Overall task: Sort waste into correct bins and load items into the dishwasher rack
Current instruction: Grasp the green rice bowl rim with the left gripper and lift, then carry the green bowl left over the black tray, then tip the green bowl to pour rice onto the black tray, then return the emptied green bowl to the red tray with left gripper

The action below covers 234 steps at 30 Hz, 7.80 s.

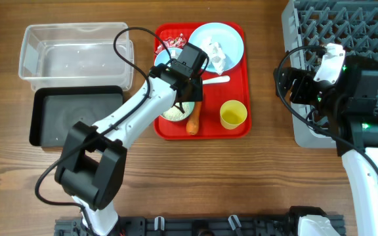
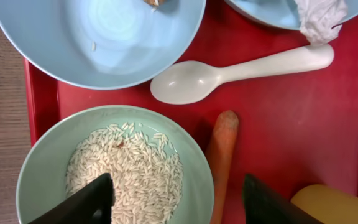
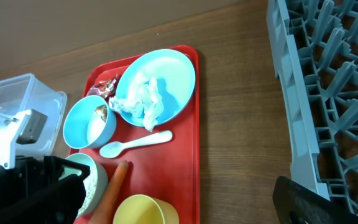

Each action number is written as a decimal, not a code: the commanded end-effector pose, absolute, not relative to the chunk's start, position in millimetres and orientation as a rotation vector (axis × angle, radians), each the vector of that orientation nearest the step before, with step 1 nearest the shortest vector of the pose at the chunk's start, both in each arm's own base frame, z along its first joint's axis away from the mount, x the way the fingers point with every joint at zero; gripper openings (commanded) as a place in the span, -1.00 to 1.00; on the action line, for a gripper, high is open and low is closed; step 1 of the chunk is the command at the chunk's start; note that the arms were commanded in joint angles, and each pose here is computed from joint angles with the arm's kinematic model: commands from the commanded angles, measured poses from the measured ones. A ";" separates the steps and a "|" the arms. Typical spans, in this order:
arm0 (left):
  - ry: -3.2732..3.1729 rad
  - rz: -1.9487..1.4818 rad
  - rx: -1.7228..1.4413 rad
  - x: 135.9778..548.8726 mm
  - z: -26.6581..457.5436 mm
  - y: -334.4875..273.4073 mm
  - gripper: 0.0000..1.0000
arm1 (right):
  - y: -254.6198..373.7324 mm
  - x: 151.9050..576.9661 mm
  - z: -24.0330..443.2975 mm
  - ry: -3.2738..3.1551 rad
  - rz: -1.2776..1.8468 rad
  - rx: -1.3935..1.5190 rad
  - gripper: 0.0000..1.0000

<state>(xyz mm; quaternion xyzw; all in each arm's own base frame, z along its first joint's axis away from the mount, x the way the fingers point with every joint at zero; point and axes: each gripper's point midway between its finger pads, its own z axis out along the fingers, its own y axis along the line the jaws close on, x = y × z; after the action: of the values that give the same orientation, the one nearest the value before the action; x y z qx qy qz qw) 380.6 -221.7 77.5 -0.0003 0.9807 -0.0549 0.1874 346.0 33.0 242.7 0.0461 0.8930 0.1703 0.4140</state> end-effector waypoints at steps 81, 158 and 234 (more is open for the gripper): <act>2.794 -0.179 -0.293 347.6 173.7 -118.7 -0.92 | 37.5 350.9 236.9 2.277 0.453 0.097 1.00; 1.923 -1.388 -0.617 311.2 171.3 98.2 -0.92 | 20.4 346.5 225.5 2.325 0.334 0.162 1.00; 1.885 -1.400 -0.291 319.7 230.8 54.5 -0.92 | 26.4 353.2 235.1 2.278 0.378 0.135 1.00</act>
<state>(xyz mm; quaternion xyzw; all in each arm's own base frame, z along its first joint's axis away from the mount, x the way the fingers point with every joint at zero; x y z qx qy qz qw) 312.3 76.2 186.8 -0.2172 0.7060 -0.5881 0.3295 347.4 22.2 223.8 0.0657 0.9082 0.1410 0.3886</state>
